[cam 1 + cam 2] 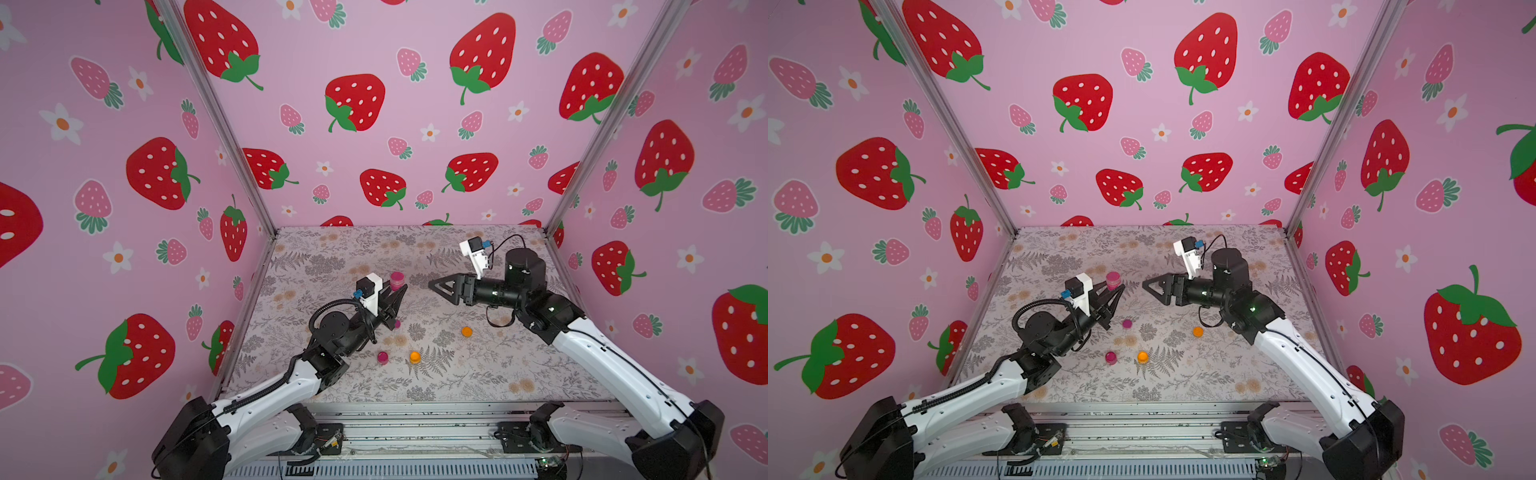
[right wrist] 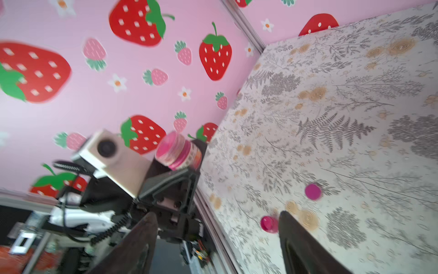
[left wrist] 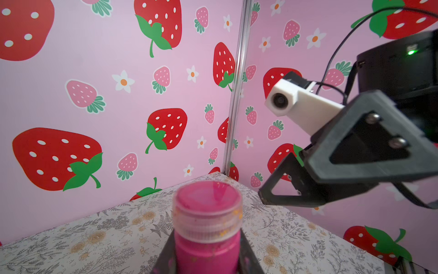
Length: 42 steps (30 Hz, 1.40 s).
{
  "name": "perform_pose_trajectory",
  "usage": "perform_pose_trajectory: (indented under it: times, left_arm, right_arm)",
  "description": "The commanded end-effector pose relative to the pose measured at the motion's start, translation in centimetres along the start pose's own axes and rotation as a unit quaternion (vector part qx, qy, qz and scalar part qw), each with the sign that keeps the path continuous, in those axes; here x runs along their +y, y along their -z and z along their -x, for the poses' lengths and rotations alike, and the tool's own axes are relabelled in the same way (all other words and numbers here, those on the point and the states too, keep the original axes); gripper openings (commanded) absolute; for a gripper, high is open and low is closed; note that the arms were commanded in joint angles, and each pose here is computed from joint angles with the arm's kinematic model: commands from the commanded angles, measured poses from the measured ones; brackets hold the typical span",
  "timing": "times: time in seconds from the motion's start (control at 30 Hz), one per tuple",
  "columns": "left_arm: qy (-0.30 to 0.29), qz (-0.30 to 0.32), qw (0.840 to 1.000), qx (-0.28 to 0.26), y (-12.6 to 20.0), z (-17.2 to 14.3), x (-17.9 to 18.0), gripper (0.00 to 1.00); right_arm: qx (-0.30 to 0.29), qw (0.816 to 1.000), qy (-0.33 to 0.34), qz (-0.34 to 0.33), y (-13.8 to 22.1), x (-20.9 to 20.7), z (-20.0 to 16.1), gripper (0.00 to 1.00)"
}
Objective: Close the paint jar lid
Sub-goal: Screw the lid onto the paint jar.
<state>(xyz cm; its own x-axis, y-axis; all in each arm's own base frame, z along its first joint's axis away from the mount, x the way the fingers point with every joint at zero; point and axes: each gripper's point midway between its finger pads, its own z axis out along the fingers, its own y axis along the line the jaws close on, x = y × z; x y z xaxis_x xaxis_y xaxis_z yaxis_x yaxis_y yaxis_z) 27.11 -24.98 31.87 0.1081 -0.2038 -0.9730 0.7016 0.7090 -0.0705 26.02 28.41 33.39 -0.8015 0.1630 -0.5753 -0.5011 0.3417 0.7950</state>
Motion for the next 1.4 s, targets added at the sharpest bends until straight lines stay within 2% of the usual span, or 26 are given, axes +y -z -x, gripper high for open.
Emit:
perform_pose_trajectory:
  times: [0.0,0.17,0.6,0.87,1.37]
  left_arm:
    - [0.002,-0.028,0.999,-0.038,-0.2,1.7,-0.9,0.24]
    - [0.006,-0.046,0.998,-0.040,-0.9,1.5,-1.5,0.24]
    - [0.013,-0.068,0.997,-0.042,-1.5,1.4,-2.2,0.25]
    - [0.010,-0.080,0.996,-0.048,-1.4,1.7,-2.6,0.25]
    - [0.012,-0.085,0.996,-0.038,-1.5,0.9,-2.8,0.25]
  right_arm:
    - [0.025,0.988,-0.097,0.117,-1.3,2.8,1.0,0.83]
    - [0.040,0.974,-0.142,0.172,-3.1,3.3,1.3,0.85]
    - [0.098,0.963,-0.179,0.176,-5.2,3.0,-1.5,0.84]
    - [0.102,0.959,-0.192,0.183,-5.2,3.3,-1.9,0.83]
    - [0.118,0.954,-0.187,0.201,-4.9,5.1,-2.8,0.72]
